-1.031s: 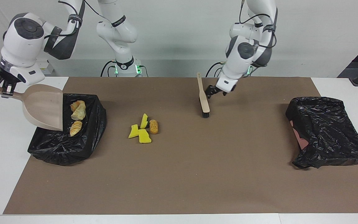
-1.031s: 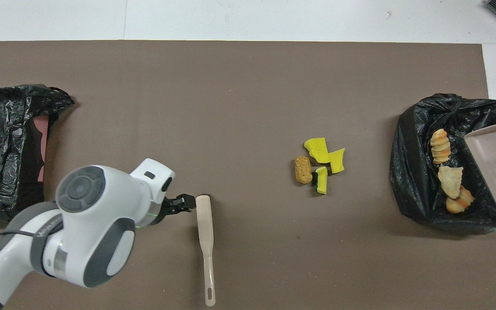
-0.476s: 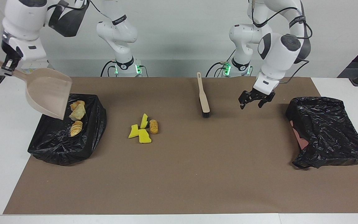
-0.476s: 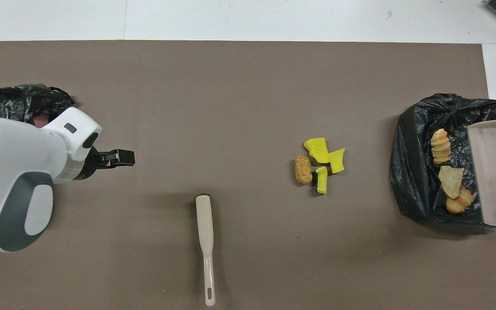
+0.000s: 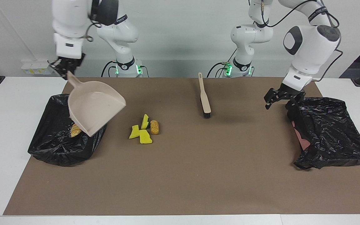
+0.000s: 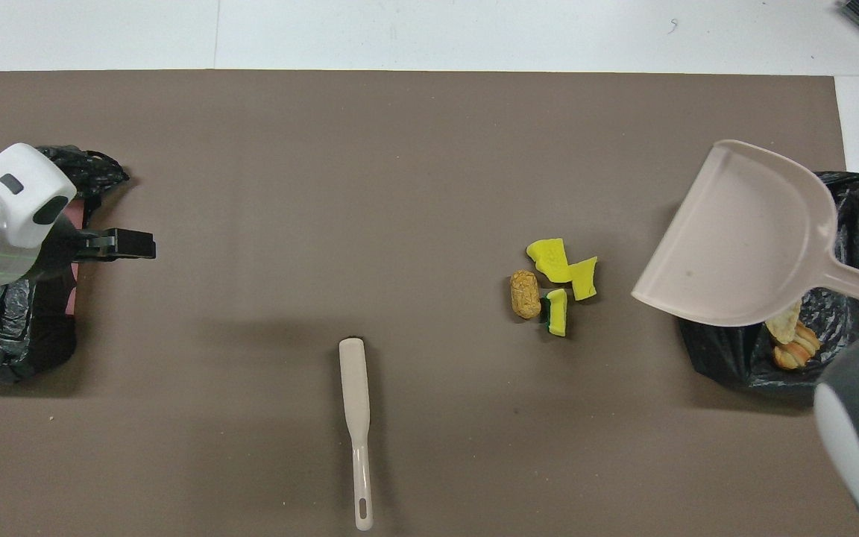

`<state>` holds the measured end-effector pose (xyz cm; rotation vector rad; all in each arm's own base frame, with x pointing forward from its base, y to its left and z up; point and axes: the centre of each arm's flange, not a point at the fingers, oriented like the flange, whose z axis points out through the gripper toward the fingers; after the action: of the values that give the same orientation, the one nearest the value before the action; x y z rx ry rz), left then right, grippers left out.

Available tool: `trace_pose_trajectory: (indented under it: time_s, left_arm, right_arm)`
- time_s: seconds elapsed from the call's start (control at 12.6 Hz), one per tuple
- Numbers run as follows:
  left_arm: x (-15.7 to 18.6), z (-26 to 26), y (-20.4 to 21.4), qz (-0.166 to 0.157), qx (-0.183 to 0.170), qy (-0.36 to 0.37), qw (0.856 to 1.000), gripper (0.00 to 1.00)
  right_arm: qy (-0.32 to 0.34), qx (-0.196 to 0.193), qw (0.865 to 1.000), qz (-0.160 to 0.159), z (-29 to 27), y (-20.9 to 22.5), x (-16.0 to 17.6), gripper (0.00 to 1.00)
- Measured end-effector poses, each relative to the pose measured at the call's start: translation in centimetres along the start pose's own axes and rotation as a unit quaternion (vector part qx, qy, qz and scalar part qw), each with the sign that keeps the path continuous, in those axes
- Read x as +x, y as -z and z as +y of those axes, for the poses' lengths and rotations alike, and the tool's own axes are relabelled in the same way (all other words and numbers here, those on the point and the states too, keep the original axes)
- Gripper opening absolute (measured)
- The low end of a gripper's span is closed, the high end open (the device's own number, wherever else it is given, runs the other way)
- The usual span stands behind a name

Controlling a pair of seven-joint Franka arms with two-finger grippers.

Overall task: Sweep and dump trash in bin
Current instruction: 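Carry the dustpan back and set it down mid-table with the right gripper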

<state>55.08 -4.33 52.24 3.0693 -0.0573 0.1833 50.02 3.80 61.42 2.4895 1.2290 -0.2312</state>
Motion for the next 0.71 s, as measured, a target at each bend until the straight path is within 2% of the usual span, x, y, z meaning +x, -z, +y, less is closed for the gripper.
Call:
trace_pose_trajectory:
  time_s: [0.08,0.24,0.4,0.71]
  left_arm:
    - [0.3,-0.5,0.9,0.003,0.010,-0.010,1.000,1.00]
    - [0.6,-1.3,2.6,0.004,0.023,-0.021,1.000,1.00]
    - [0.6,-2.1,4.6,-0.005,0.025,-0.020,0.999,1.00]
    - [0.2,-1.7,9.8,-0.028,0.024,-0.021,0.999,1.00]
  right_arm:
    - [-0.050,0.016,0.998,0.019,-2.1,0.6,2.2,0.32]
    - [-0.152,0.054,0.986,0.039,-5.8,0.9,6.6,0.32]
    - [-0.240,0.082,0.965,0.060,-9.2,0.3,12.2,0.32]
    - [-0.362,0.120,0.921,0.083,-16.7,-1.1,24.0,0.32]
